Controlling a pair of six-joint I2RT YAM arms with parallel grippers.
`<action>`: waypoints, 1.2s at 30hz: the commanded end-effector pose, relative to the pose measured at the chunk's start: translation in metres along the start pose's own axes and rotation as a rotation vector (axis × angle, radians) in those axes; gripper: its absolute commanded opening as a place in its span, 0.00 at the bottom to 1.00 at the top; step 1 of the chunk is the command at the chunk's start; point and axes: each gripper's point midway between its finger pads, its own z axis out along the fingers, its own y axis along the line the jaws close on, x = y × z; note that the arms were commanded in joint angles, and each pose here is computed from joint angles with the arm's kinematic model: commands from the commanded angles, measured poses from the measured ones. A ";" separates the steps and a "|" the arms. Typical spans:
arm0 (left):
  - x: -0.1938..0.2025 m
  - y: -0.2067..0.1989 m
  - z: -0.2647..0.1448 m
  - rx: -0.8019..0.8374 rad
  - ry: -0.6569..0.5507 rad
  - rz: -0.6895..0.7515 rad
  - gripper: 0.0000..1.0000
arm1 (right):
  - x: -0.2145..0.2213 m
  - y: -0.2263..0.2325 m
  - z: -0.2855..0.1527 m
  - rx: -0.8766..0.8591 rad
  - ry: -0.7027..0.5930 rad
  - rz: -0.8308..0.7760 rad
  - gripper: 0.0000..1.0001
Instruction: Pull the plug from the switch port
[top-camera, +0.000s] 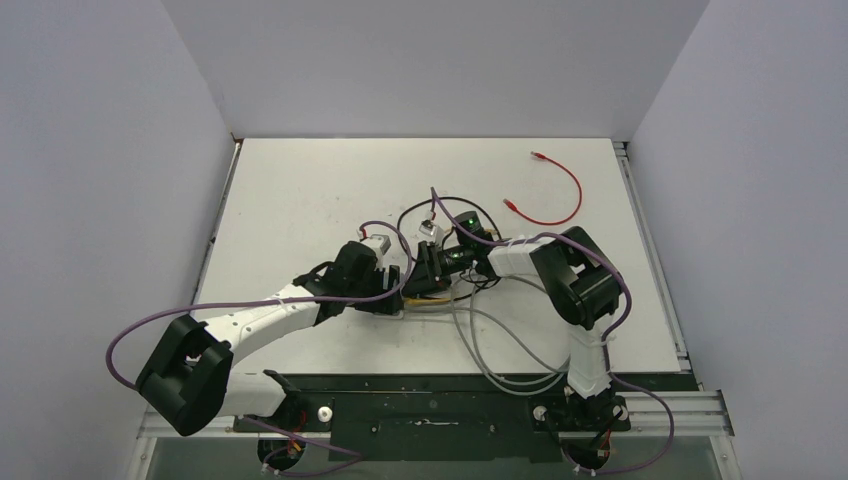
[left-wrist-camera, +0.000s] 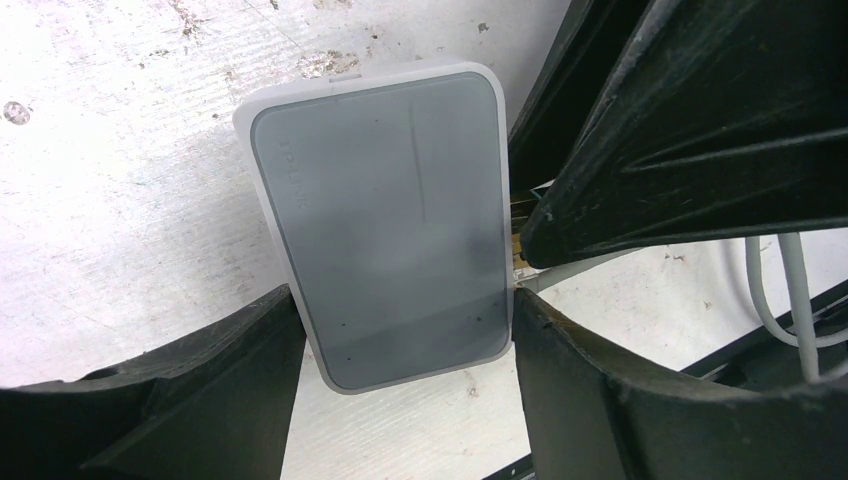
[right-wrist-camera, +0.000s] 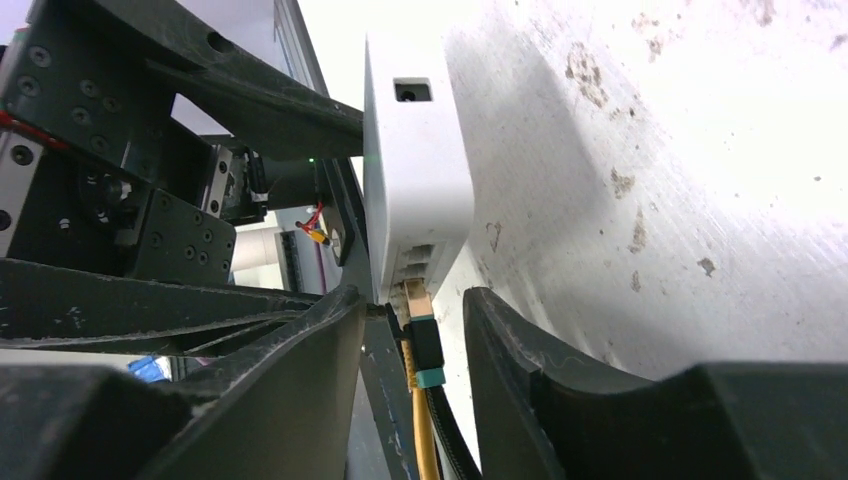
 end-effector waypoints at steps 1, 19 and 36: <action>-0.026 -0.013 -0.007 0.050 -0.085 -0.001 0.37 | -0.011 0.016 0.003 -0.062 -0.030 -0.065 0.45; -0.025 -0.011 -0.008 0.044 -0.085 -0.005 0.37 | 0.002 0.014 -0.001 -0.071 -0.013 -0.077 0.67; -0.023 -0.009 -0.008 0.043 -0.082 -0.010 0.37 | -0.003 0.021 -0.002 -0.102 -0.039 -0.077 0.57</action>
